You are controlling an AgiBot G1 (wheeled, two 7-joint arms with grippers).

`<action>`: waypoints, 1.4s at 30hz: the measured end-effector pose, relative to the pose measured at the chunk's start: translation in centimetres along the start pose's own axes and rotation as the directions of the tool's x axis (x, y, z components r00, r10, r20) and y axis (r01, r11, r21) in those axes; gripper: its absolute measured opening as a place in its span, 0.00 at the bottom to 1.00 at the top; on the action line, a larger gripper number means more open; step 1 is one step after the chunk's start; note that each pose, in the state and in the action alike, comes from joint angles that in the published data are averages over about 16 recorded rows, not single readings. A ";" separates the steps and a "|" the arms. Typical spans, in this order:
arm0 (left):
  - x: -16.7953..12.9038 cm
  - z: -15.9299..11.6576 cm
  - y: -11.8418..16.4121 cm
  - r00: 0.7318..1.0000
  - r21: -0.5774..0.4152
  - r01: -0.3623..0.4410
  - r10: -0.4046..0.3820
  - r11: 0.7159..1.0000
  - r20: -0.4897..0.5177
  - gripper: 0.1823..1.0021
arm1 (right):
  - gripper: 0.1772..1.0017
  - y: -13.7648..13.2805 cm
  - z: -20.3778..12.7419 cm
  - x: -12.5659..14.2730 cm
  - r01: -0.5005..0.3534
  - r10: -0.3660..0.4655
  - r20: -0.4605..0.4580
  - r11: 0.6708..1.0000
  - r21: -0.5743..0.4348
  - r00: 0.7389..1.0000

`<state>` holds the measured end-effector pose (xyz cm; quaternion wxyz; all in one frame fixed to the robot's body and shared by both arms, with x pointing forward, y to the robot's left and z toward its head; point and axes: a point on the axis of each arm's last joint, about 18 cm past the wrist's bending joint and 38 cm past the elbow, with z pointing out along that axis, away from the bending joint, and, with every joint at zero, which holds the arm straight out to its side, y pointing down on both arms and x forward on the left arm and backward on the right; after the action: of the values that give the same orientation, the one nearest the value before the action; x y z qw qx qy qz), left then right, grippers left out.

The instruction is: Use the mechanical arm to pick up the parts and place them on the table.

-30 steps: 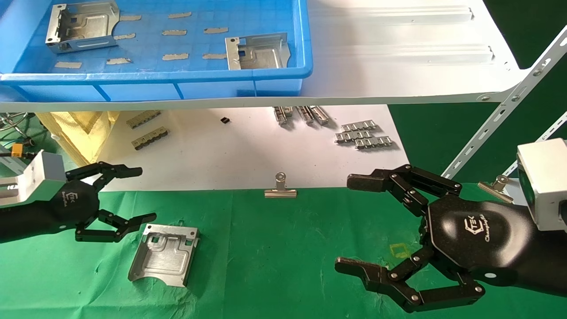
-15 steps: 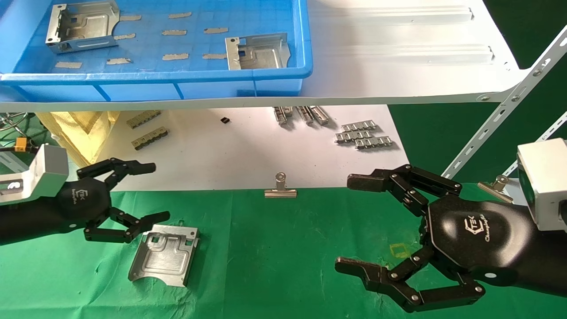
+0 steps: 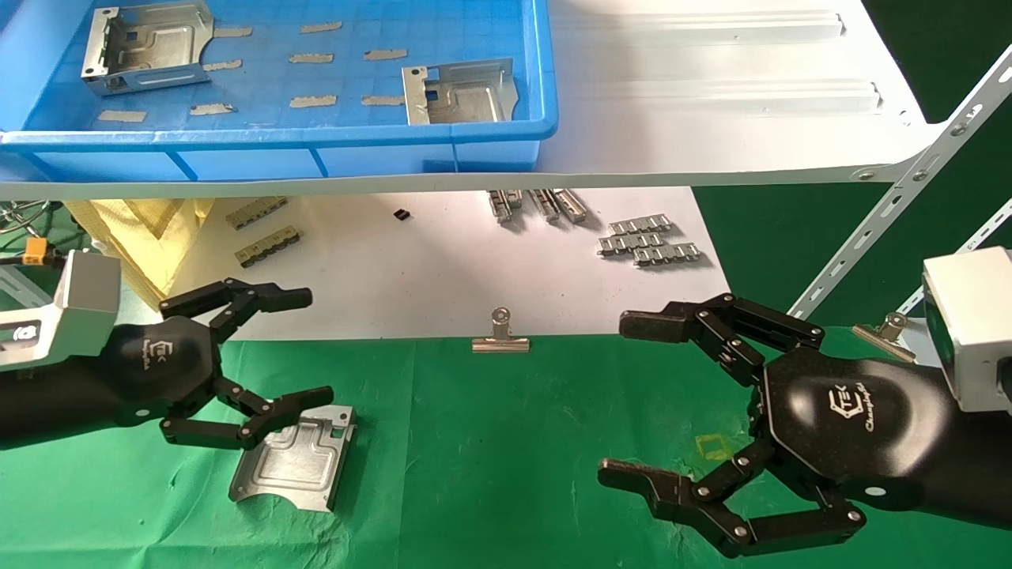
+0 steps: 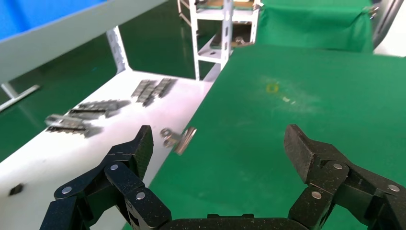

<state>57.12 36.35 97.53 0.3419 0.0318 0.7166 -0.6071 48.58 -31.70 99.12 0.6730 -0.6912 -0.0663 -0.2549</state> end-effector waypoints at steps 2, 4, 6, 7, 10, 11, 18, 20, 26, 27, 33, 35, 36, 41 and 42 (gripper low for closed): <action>0.4 0.2 -0.4 1.000 0.013 0.004 -0.004 1.000 -0.011 1.00 | 1.00 0.0 0.0 0.0 0.000 0.000 0.000 1.000 0.000 1.000; 0.8 0.3 -0.9 1.000 0.025 0.009 -0.008 1.000 -0.023 1.00 | 1.00 0.0 0.0 0.0 0.000 0.000 0.000 1.000 0.000 1.000; 1.2 0.5 -1.3 0.999 0.037 0.013 -0.012 0.999 -0.034 1.00 | 1.00 0.0 0.0 0.0 0.000 0.000 0.000 1.000 0.000 1.000; 1.5 0.5 -1.5 0.999 0.043 0.015 -0.013 0.999 -0.040 1.00 | 1.00 0.0 0.0 0.0 0.000 0.000 0.000 1.000 0.000 1.000; 2.2 0.7 -2.2 0.998 0.059 0.021 -0.018 0.998 -0.059 1.00 | 1.00 0.0 0.0 0.0 0.000 0.000 0.000 1.000 0.000 1.000; 2.4 0.8 -2.4 0.998 0.064 0.024 -0.019 0.998 -0.065 1.00 | 1.00 0.0 0.0 0.0 0.000 0.000 0.000 1.000 0.000 1.000; 4.2 1.1 -4.0 0.994 0.095 0.038 -0.028 0.995 -0.110 1.00 | 1.00 0.0 0.0 0.0 0.000 0.000 0.000 1.000 0.000 1.000; 4.7 1.1 -4.5 0.992 0.103 0.042 -0.030 0.994 -0.123 1.00 | 1.00 0.0 0.0 0.0 0.000 0.000 0.000 1.000 0.000 1.000; 6.5 1.2 -5.9 0.986 0.121 0.054 -0.034 0.991 -0.164 1.00 | 1.00 0.0 0.0 0.0 0.000 0.000 0.000 1.000 0.000 1.000; 6.7 1.2 -6.1 0.985 0.124 0.056 -0.034 0.991 -0.170 1.00 | 1.00 0.0 0.0 0.0 0.000 0.000 0.000 1.000 0.000 1.000; 8.3 1.3 -7.2 0.978 0.134 0.063 -0.034 0.989 -0.206 1.00 | 1.00 0.0 0.0 0.0 0.000 0.000 0.000 1.000 0.000 1.000; 8.7 1.3 -7.5 0.976 0.136 0.064 -0.034 0.989 -0.214 1.00 | 1.00 0.0 0.0 0.0 0.000 0.000 0.000 1.000 0.000 1.000; 8.8 1.3 -7.6 0.976 0.137 0.064 -0.033 0.988 -0.217 1.00 | 1.00 0.0 0.0 0.0 0.000 0.000 0.000 1.000 0.000 1.000; 9.3 1.3 -7.8 0.974 0.140 0.065 -0.032 0.988 -0.226 1.00 | 1.00 0.0 0.0 0.0 0.000 0.000 0.000 1.000 0.000 1.000; 9.3 1.3 -7.9 0.974 0.140 0.065 -0.032 0.988 -0.226 1.00 | 1.00 0.0 0.0 0.0 0.000 0.000 0.000 1.000 0.000 1.000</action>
<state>46.97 29.75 99.25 0.2410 0.1071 0.7045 -0.6589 48.59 -31.71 99.12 0.6730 -0.6911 -0.0660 -0.2550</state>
